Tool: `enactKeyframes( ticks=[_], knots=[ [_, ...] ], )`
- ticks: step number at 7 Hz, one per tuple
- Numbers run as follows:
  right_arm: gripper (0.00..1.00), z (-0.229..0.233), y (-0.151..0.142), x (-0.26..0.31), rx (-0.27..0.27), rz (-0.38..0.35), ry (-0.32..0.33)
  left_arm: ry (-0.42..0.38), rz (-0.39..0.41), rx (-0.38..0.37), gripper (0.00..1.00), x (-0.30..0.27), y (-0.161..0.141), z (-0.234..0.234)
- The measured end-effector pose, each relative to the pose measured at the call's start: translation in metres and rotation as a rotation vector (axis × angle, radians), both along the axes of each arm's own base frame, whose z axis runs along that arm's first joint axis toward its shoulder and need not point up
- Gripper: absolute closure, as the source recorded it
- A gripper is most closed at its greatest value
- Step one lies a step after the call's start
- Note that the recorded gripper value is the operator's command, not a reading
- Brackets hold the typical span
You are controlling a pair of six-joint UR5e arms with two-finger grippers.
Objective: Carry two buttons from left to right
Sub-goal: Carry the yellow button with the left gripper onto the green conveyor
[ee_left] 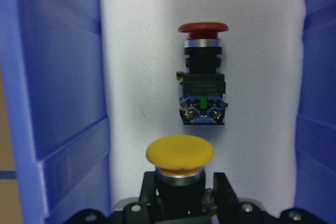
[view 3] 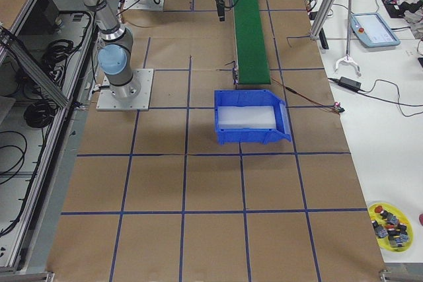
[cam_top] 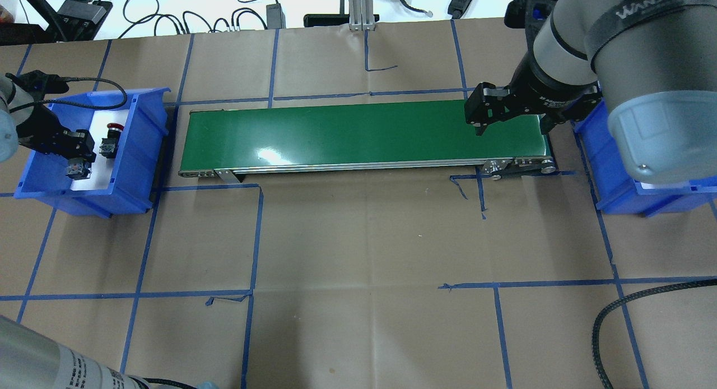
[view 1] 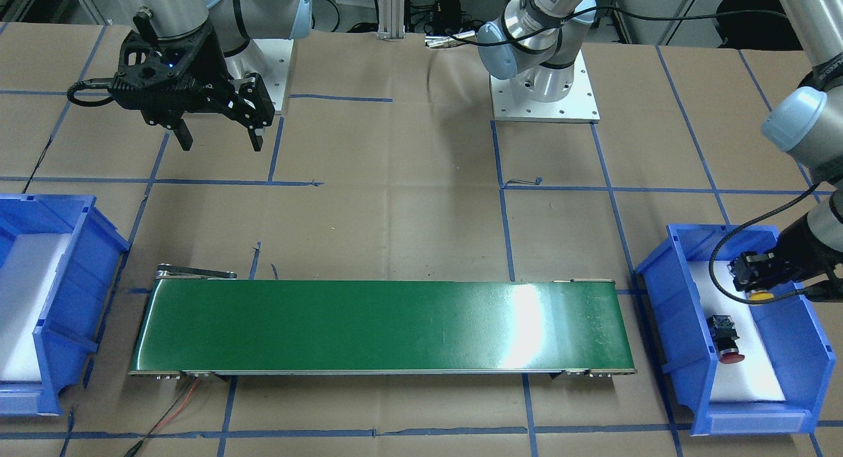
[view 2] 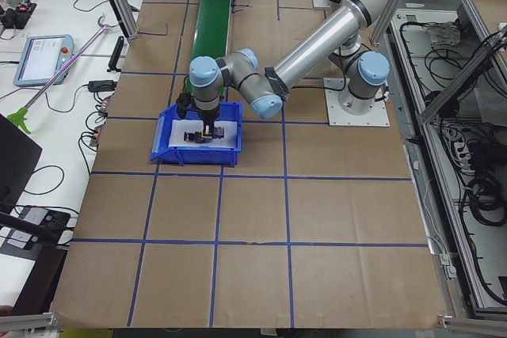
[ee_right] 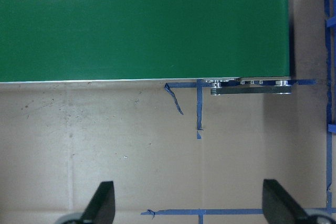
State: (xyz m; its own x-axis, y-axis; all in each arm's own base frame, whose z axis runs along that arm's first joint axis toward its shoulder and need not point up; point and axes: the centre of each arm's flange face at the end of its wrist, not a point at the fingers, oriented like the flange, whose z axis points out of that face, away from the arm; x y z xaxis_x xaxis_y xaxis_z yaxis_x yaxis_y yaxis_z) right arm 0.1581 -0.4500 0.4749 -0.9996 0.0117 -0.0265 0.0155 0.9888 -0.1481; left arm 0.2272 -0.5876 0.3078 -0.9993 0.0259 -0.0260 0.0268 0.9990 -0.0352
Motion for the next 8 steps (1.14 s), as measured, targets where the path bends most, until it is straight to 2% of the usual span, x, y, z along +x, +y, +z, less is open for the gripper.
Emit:
enactKeyframes(
  ticks=[3,5,6,8],
  knots=[
    [0.0,0.002,0.0,0.0,-0.005,0.002,0.0,0.017,-0.024,0.028,0.94,-0.011,-0.011,0.066],
    [0.0,0.002,0.0,0.001,-0.006,0.002,0.0,0.017,-0.098,0.037,0.94,-0.071,-0.026,0.084],
    [0.0,0.003,0.0,0.001,-0.006,0.003,0.0,0.02,-0.108,0.044,0.94,-0.108,-0.031,0.088],
    [0.0,0.003,0.0,0.001,-0.006,0.002,0.001,0.031,-0.061,0.064,0.94,-0.189,-0.041,0.08]
  ],
)
